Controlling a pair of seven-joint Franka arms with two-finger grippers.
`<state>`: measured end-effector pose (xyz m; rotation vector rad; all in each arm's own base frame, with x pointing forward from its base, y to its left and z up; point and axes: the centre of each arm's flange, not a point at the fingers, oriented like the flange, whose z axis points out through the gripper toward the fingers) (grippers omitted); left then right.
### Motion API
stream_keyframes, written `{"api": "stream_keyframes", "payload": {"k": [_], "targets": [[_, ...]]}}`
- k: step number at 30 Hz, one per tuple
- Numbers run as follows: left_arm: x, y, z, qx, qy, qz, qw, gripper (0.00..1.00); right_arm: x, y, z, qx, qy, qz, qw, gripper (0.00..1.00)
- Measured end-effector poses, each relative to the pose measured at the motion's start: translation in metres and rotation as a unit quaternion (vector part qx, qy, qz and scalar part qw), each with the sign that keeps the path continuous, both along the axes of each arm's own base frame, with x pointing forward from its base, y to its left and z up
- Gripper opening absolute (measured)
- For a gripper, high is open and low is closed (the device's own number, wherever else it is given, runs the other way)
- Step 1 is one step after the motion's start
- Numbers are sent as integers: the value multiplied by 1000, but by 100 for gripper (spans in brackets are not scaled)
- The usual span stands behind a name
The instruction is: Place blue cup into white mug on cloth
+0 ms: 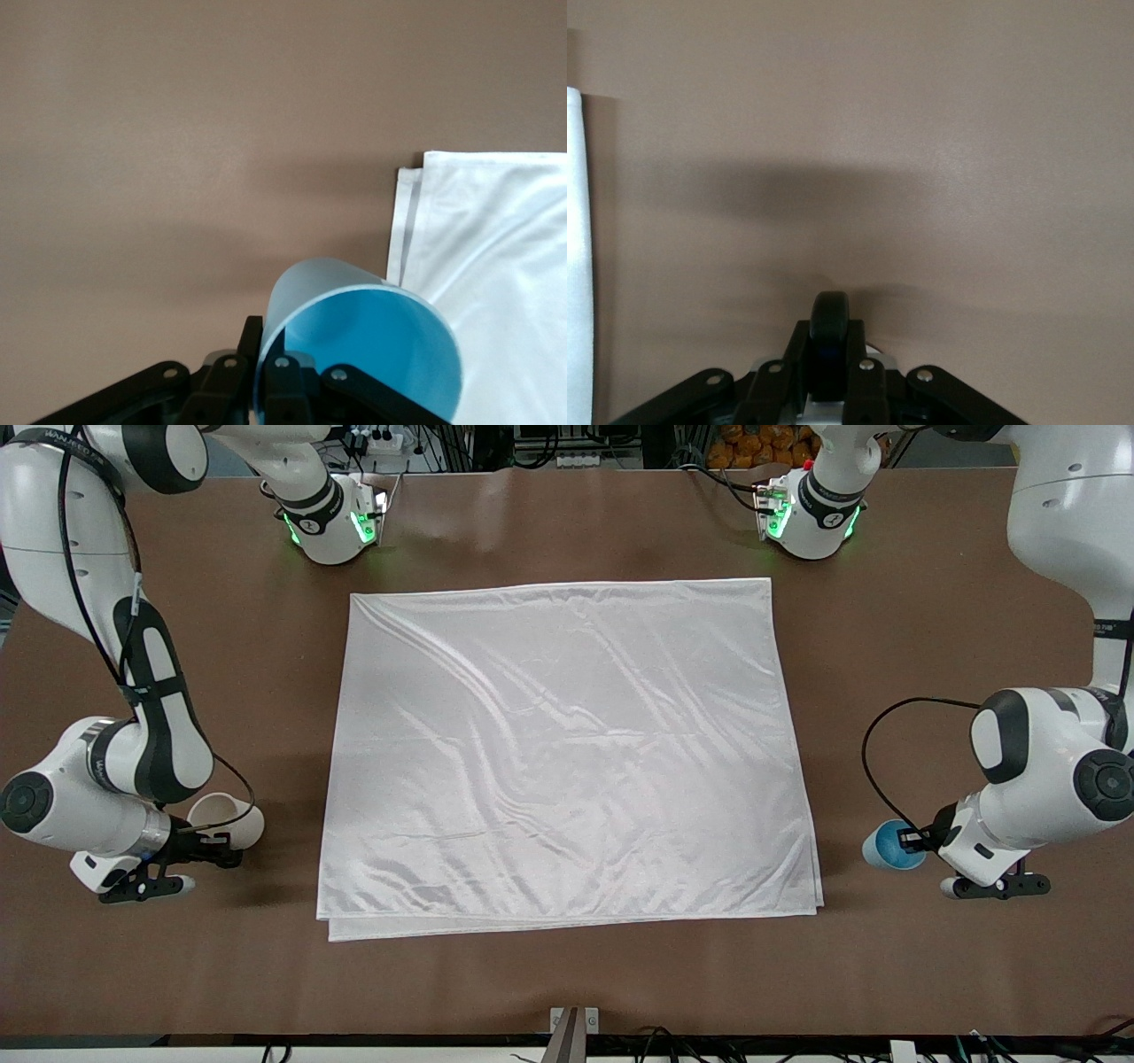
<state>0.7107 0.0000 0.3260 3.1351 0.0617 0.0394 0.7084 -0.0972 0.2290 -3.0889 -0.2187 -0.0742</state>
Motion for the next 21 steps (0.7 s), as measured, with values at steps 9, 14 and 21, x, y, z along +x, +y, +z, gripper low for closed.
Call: {"api": "stream_keyframes", "payload": {"k": [9, 14, 21], "targets": [[-8, -8, 36, 1, 6, -6, 1000, 4, 3, 14, 3, 2, 0, 13, 1000, 19], [-12, -14, 55, 1, 4, -10, 1000, 4, 7, 34, 14, 5, 9, 26, 1000, 19], [-18, -19, 80, 3, 1, -14, 1000, 4, 10, 81, 51, 10, 23, 9, 1000, 19]]}}
